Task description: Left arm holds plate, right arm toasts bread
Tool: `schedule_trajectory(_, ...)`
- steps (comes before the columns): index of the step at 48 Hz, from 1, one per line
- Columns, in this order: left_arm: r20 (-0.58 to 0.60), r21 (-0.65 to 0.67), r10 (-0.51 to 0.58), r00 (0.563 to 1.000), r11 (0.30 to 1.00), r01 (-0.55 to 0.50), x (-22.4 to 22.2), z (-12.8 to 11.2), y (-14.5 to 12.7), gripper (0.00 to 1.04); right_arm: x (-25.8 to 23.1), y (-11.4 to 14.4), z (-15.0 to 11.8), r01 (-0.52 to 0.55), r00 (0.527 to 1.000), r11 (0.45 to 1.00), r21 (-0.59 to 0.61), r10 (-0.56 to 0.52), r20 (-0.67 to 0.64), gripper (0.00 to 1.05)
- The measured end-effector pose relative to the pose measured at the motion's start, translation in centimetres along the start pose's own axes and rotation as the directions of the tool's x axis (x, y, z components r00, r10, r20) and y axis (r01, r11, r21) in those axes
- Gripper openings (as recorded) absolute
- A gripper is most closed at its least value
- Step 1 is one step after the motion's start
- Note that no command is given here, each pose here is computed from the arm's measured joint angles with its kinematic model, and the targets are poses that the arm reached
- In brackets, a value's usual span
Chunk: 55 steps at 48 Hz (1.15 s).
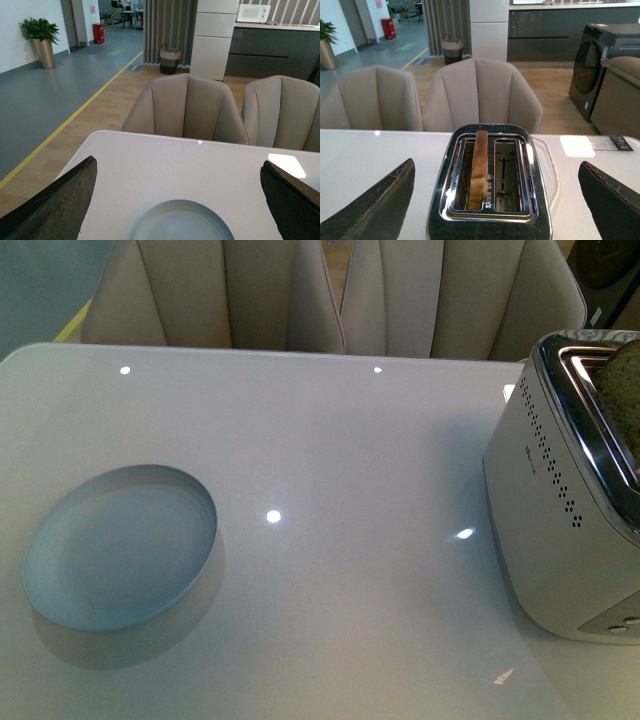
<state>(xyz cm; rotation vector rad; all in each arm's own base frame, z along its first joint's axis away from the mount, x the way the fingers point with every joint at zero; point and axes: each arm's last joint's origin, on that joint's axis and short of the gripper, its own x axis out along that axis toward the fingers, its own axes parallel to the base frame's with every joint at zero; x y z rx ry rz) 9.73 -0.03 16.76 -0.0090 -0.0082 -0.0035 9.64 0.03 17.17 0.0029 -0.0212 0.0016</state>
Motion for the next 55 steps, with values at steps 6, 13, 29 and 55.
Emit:
schedule_trajectory(6, 0.000, 0.000, 0.000, 1.000, 1.000, 0.000, 0.00, 0.00, 0.00, 0.98, 0.00, 0.00, 0.00, 0.000, 1.000, 1.000, 0.000, 0.000, 0.000, 0.96)
schedule_trajectory(13, 0.000, 0.000, 0.000, 1.000, 1.000, 0.000, 0.00, 0.00, 0.00, 0.98, 0.00, 0.00, 0.00, 0.000, 1.000, 1.000, 0.000, 0.000, 0.000, 0.96)
schedule_trajectory(29, 0.000, 0.000, 0.000, 1.000, 1.000, 0.000, 0.00, 0.00, 0.00, 0.98, 0.00, 0.00, 0.00, 0.000, 1.000, 1.000, 0.000, 0.000, 0.000, 0.96)
schedule_trajectory(55, 0.000, 0.000, 0.000, 1.000, 1.000, 0.000, 0.00, 0.00, 0.00, 0.98, 0.00, 0.00, 0.00, 0.000, 1.000, 1.000, 0.000, 0.000, 0.000, 0.96)
